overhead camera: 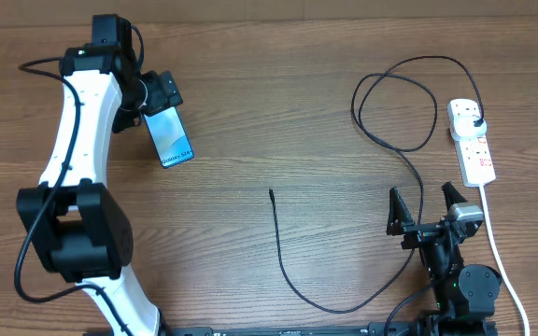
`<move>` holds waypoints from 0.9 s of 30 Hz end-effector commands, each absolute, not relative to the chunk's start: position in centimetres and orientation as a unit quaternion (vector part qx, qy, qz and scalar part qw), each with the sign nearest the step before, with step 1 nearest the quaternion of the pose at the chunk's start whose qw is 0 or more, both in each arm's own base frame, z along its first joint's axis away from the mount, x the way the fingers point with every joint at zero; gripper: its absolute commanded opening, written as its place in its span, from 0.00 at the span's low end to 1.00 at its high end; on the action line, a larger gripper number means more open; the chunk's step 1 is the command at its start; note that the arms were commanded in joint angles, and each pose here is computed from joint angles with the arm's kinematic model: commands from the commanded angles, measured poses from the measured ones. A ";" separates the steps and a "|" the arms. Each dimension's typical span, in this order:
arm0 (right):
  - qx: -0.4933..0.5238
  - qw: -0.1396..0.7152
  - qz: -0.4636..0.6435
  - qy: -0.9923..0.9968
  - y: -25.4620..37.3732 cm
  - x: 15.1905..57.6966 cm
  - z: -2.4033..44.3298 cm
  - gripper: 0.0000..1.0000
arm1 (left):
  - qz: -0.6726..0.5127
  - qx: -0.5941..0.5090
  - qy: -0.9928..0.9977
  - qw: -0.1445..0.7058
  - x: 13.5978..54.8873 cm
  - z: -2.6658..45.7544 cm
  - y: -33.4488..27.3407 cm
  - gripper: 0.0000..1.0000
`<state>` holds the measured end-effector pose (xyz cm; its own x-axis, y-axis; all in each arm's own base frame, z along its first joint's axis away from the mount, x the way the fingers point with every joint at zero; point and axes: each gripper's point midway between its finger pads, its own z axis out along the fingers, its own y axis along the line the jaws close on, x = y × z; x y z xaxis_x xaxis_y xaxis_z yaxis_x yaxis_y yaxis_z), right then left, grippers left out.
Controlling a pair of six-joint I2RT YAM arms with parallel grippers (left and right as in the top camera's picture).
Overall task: Plug charger to phone and switch on socket
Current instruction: 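Lower the left gripper onto the phone's bottom edge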
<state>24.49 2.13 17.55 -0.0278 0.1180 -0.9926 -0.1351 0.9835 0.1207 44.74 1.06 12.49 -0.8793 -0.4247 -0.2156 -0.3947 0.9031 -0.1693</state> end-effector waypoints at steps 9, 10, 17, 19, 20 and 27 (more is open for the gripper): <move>-0.001 0.698 0.088 0.710 2.0 24.5 17.3 1.00 | -0.054 -0.196 0.975 0.093 45.8 8.8 -0.7 1.00; -0.001 0.698 0.088 0.710 2.0 24.5 17.3 1.00 | -0.054 -0.193 0.976 0.090 45.9 8.3 -1.0 1.00; -0.001 0.698 0.088 0.710 2.0 24.5 17.3 1.00 | -0.044 -0.211 0.973 0.085 46.2 7.1 -1.0 1.00; -0.001 0.698 0.088 0.710 2.0 24.5 17.3 1.00 | -0.039 -0.222 0.971 0.085 46.2 7.1 -0.6 1.00; -0.001 0.698 0.088 0.710 2.0 24.5 17.3 1.00 | -0.039 -0.225 0.970 0.084 46.1 7.1 -0.5 1.00; -0.001 0.698 0.088 0.710 2.0 24.5 17.3 1.00 | -0.034 -0.246 0.965 0.079 45.8 7.0 -0.2 1.00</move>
<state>24.49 2.12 17.56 -0.0274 0.1180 -0.9926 -0.1348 0.9835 0.1206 45.28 -0.85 6.66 -0.8923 -0.4356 -0.1187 -0.4236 0.8987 -0.1133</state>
